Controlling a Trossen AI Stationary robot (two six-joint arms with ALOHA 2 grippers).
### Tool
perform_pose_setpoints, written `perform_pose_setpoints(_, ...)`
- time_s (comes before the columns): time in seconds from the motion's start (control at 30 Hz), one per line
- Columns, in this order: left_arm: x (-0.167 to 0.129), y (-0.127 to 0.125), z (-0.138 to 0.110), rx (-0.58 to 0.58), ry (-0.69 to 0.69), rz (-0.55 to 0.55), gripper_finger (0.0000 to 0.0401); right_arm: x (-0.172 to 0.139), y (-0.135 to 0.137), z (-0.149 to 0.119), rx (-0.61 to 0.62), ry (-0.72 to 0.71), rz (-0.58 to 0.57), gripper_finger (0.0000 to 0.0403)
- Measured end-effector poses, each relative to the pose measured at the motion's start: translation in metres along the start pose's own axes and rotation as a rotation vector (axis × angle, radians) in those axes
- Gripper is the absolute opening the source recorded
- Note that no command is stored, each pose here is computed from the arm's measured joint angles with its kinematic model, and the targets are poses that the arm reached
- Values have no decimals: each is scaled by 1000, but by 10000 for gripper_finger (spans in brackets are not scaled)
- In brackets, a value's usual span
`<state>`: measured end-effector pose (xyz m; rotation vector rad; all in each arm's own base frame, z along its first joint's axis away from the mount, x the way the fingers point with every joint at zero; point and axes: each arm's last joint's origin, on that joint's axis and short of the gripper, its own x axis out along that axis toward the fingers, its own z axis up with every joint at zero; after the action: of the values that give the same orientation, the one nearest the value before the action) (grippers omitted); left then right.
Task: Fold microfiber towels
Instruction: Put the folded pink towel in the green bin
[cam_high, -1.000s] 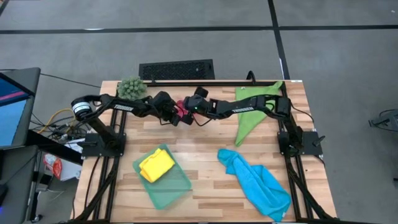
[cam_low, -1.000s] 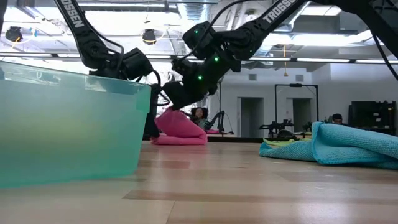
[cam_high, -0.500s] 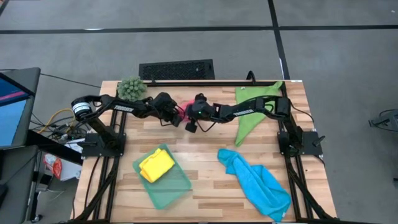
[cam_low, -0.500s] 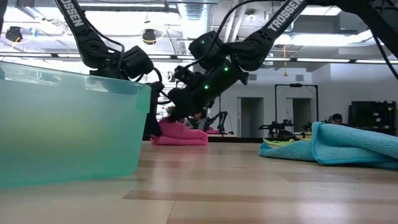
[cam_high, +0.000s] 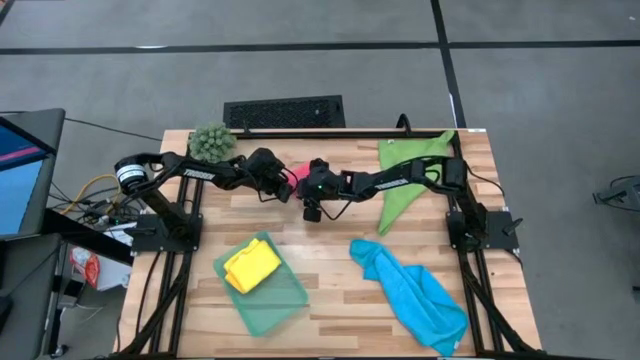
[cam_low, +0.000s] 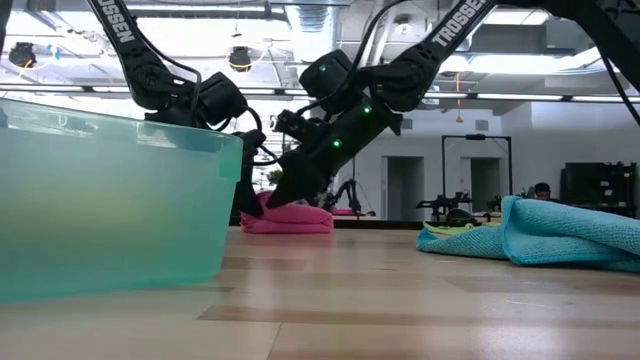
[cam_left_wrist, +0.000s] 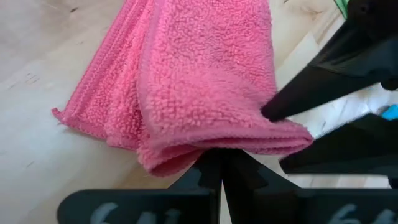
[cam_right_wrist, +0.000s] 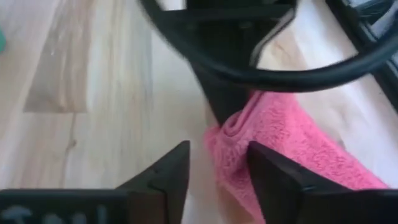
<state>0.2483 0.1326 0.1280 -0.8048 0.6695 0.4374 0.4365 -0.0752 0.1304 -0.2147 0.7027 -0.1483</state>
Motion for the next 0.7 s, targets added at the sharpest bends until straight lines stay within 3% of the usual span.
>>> perform_pose_setpoints(0.17,0,0,0,0,-7,4,0,0,-2,0,4,20,-78,219)
perform_pose_setpoints(0.3,0,-2,0,-3,-9,-1,0,0,-8,-1,7,23,-115,208)
perform_pose_setpoints(0.7,1,-2,0,-2,-7,-3,0,0,-6,-4,2,51,-99,19)
